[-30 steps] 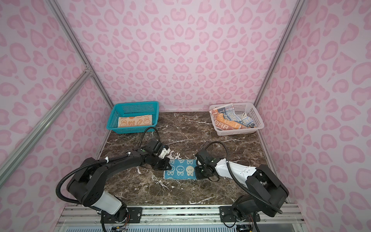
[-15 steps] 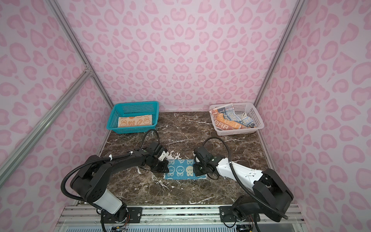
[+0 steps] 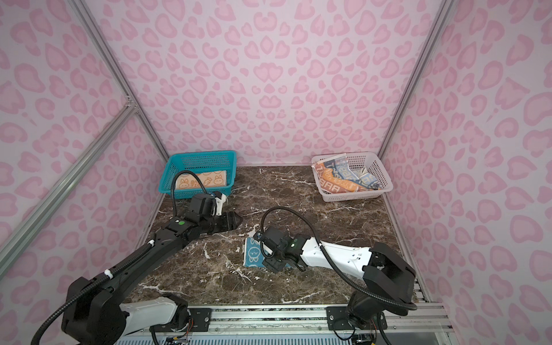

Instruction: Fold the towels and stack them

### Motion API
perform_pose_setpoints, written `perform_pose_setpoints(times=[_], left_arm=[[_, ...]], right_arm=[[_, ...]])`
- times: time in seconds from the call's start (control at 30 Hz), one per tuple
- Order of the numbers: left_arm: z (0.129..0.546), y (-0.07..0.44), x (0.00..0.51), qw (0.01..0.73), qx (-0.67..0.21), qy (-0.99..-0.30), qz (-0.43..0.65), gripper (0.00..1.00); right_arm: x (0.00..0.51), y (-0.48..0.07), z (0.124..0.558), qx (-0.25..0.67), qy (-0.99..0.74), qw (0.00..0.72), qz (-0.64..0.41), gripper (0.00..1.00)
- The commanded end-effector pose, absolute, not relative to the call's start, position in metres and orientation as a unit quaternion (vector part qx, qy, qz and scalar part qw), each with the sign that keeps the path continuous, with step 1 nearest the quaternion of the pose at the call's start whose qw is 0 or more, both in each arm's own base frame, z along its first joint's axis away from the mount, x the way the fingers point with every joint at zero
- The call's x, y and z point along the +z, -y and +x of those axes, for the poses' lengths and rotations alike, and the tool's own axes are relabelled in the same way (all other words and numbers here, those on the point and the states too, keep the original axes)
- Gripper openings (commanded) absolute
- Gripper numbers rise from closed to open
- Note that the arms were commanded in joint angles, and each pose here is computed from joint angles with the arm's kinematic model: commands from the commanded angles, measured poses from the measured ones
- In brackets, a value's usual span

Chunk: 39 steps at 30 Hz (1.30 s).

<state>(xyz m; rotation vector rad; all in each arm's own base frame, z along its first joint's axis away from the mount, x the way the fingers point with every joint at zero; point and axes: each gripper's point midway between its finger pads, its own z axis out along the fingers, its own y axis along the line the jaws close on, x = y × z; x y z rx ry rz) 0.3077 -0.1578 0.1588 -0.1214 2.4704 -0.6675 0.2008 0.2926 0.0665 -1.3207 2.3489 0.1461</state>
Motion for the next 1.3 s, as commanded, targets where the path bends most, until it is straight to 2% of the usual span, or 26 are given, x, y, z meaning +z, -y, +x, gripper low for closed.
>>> perform_pose_setpoints(times=[0.0,0.1,0.4,0.63,0.77,0.97,1.27], left_arm=[[0.316,0.134,0.165,0.317,-0.241,-0.912,-0.093,0.77],[0.310,0.120,0.152,0.302,-0.238,-0.916,-0.113,0.78],[0.293,0.112,0.116,0.253,-0.265,-0.919,-0.146,0.79],[0.283,0.149,0.095,0.193,-0.355,-0.905,-0.133,0.74],[0.275,0.181,0.081,0.152,-0.387,-0.903,-0.108,0.73],[0.264,0.223,0.062,0.098,-0.404,-0.907,-0.071,0.72],[0.260,0.228,0.051,0.078,-0.400,-0.911,-0.065,0.71]], right_arm=[[0.054,-0.305,0.202,0.044,-0.825,0.215,-0.521,0.83],[0.039,-0.312,0.202,0.045,-0.826,0.192,-0.527,0.82],[0.000,-0.304,0.202,0.058,-0.851,0.139,-0.502,0.67],[-0.011,-0.300,0.204,0.096,-0.863,0.135,-0.477,0.32],[0.001,-0.311,0.213,0.158,-0.865,0.162,-0.448,0.22],[0.016,-0.317,0.222,0.207,-0.862,0.181,-0.425,0.20],[0.026,-0.312,0.230,0.255,-0.861,0.190,-0.396,0.18]])
